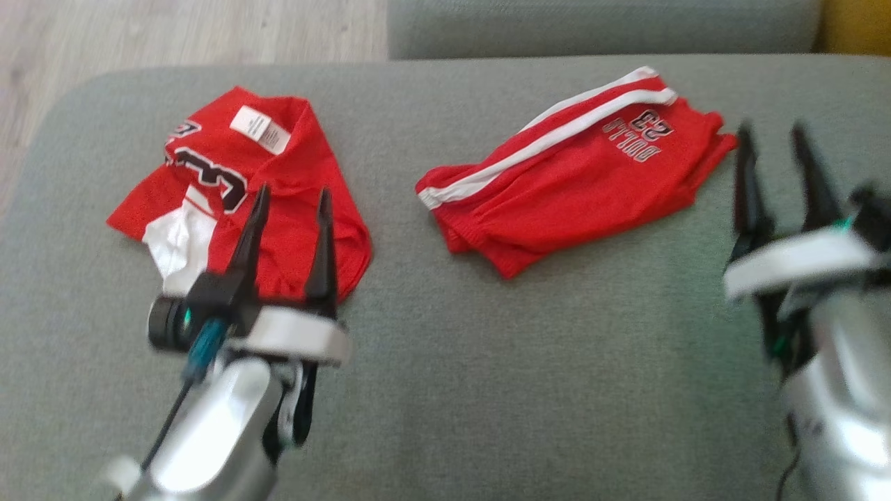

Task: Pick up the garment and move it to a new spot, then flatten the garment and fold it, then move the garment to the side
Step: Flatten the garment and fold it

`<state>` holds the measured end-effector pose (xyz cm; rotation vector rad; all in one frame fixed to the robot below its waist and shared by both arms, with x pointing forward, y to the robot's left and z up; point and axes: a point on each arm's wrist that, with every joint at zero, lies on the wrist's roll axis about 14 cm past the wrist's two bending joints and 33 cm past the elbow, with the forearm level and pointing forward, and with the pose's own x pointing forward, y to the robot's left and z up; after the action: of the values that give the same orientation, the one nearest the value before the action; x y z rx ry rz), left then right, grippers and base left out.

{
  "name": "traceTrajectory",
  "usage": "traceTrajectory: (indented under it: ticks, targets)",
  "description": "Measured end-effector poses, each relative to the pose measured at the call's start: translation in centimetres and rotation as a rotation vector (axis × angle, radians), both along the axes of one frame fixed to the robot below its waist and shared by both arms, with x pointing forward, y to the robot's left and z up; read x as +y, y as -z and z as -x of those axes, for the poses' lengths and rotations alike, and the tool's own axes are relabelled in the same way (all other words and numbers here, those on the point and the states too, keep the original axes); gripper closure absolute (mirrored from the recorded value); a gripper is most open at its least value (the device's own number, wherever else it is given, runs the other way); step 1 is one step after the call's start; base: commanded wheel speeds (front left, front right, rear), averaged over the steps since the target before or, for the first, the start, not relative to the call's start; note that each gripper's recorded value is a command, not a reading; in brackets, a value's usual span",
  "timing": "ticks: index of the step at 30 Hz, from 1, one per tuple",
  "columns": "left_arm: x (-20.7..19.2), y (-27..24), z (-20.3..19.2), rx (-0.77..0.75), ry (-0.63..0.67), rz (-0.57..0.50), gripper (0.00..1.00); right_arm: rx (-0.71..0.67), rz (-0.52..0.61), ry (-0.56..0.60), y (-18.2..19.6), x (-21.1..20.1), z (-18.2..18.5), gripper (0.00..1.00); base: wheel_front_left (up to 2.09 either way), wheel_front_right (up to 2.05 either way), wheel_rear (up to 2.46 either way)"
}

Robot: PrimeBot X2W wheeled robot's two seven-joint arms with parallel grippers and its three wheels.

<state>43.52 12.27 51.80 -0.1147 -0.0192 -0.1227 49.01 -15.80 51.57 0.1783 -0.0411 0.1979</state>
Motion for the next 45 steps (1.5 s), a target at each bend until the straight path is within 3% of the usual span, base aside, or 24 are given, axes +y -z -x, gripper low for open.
traceTrajectory:
  ticks: [11, 19, 25, 33, 39, 45]
  targets:
    - [0.8, 4.8, 5.3, 0.122, -0.063, 0.078, 0.0, 0.131, -0.054, 0.073, 5.3, 0.1, 9.3, 0.0, 0.0, 0.0, 0.0]
    - [0.7, 5.9, 5.5, 0.138, -0.053, 0.074, 0.0, 0.153, -0.039, 0.075, 5.5, 0.1, 9.7, 0.0, 0.0, 0.0, 0.0]
    - [0.2, 5.8, 3.9, 0.126, -0.038, 0.075, 0.0, 0.198, 0.001, 0.063, 5.7, 0.2, 6.8, 0.0, 0.0, 0.0, 0.0]
    - [0.5, 6.9, 1.6, 0.146, -0.042, 0.089, 0.0, 0.309, 0.079, 0.067, 5.7, -1.4, -2.2, 0.0, 0.0, 0.0, 0.0]
    - [2.2, 7.9, 0.9, 0.166, -0.08, 0.078, 0.0, 0.476, 0.189, 0.083, 9.6, -2.7, -6.3, 0.0, 0.0, 0.0, 0.0]
    - [3.5, 8.8, 0.9, 0.189, -0.109, 0.062, 0.0, 0.636, 0.23, 0.077, 13.9, -2.5, -7.4, 0.0, 0.0, 0.0, 0.0]
